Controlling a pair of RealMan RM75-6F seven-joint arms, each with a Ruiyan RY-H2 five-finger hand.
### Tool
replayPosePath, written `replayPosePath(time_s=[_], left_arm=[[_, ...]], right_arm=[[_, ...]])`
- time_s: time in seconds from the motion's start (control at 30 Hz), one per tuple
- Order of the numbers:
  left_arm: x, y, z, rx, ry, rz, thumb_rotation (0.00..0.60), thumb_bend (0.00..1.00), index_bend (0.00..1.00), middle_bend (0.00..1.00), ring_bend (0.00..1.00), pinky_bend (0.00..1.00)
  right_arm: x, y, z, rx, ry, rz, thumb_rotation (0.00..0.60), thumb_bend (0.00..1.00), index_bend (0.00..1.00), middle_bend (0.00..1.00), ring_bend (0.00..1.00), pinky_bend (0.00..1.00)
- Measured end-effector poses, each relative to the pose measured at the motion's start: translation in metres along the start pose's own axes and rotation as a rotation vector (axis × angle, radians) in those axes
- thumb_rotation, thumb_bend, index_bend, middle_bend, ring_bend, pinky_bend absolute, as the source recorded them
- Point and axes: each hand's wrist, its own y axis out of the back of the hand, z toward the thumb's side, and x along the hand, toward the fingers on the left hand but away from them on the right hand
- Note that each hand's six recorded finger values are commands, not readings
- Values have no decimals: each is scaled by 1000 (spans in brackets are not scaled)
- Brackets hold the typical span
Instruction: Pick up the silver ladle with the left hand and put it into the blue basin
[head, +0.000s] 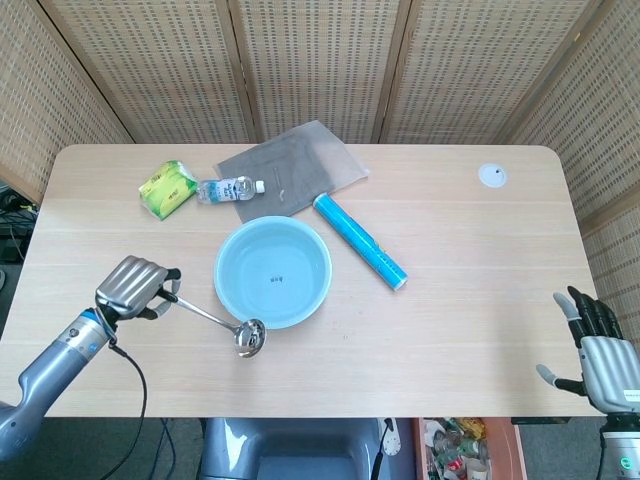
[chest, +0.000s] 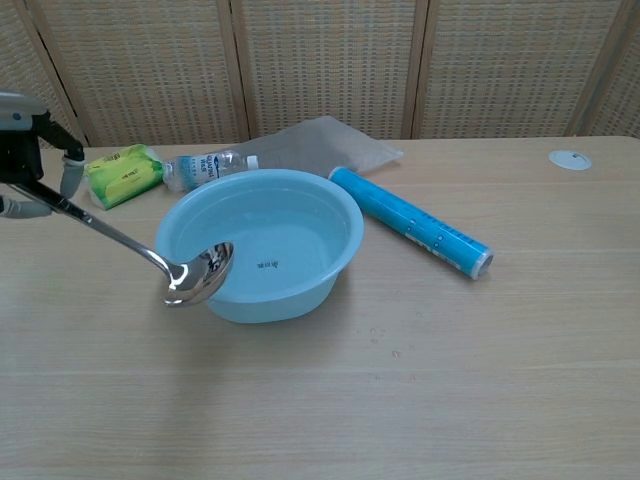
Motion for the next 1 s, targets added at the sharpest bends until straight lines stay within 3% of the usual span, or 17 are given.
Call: replayPosePath(time_s=[0.27,0.43,0.67,1.0], left_arm=[[43,45,14,21,39,-28,600,501,932,941,908,966],[81,58,21,38,69,-57,600,507,932,941,908,966],[128,49,33,113,87,-115,600,507,932,941,908,966],[159,36,49,257,102,-178,600,509,932,941,908,966]], right_arm=[[-9,-3,-7,5,-36,10,600,0,0,0,0,0],[-15,-4,-10,12,-48,10,600,0,0,0,0,0],[-20,-7,-14,29,-49,3,600,0,0,0,0,0],[-21,-6,-13,33,-32,-39,600,0,0,0,0,0]])
